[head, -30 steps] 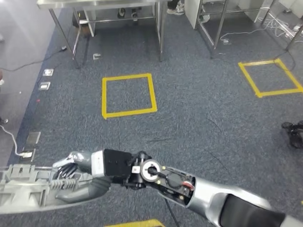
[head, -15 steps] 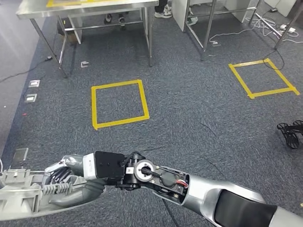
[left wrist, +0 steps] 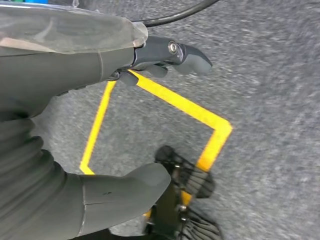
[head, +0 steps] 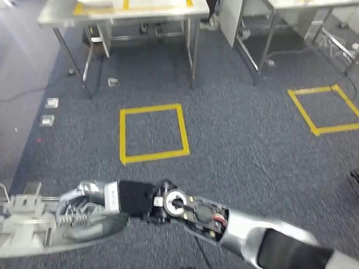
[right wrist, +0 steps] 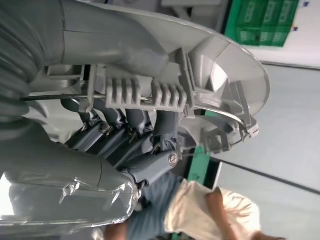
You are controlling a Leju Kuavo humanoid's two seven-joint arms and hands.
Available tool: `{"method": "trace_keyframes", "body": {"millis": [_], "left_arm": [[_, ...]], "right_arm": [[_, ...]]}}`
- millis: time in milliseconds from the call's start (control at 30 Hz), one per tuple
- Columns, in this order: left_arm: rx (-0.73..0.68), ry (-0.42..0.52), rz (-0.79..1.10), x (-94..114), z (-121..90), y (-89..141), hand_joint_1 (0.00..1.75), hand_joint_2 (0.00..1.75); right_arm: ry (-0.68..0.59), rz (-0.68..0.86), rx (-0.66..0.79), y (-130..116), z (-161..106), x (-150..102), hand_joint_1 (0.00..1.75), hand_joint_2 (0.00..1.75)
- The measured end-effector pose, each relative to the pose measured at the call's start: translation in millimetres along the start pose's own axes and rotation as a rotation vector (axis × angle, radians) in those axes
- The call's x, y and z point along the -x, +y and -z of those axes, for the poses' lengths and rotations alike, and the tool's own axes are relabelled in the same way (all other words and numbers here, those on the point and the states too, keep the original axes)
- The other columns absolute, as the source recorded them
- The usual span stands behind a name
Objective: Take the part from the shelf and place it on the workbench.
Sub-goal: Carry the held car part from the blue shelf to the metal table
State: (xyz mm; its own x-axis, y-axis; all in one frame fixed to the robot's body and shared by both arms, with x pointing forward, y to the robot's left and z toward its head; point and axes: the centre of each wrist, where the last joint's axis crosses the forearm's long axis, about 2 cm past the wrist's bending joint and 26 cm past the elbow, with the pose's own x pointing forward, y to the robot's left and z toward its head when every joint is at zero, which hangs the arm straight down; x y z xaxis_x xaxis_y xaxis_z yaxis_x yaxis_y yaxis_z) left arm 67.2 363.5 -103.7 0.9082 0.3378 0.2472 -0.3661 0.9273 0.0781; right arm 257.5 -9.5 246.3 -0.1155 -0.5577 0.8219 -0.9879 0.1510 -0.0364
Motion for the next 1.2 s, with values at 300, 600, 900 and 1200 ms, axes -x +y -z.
{"method": "trace_keyframes", "body": {"millis": [300, 600, 900, 1200], "left_arm": [[0.0, -0.002, 0.0, -1.0, 0.0, -0.7, 0.0, 1.75], [-0.002, 0.002, 0.0, -0.1, 0.0, -0.3, 0.0, 1.75], [-0.004, 0.0, 0.009, 0.5, 0.0, 0.0, 0.0, 1.75], [-0.001, -0.009, 0.009, -3.3, 0.1, -2.1, 0.0, 1.75]], "right_arm": [[0.0, -0.007, -0.003, 0.1, 2.3, -1.6, 1.69, 1.75], [-0.003, 0.018, 0.002, 0.4, 2.0, -1.4, 1.69, 1.75], [-0.001, 0.01, 0.05, -2.3, -0.9, -1.1, 1.69, 1.75], [0.0, 0.021, 0.073, -5.3, -2.9, -1.6, 1.69, 1.75]]}}
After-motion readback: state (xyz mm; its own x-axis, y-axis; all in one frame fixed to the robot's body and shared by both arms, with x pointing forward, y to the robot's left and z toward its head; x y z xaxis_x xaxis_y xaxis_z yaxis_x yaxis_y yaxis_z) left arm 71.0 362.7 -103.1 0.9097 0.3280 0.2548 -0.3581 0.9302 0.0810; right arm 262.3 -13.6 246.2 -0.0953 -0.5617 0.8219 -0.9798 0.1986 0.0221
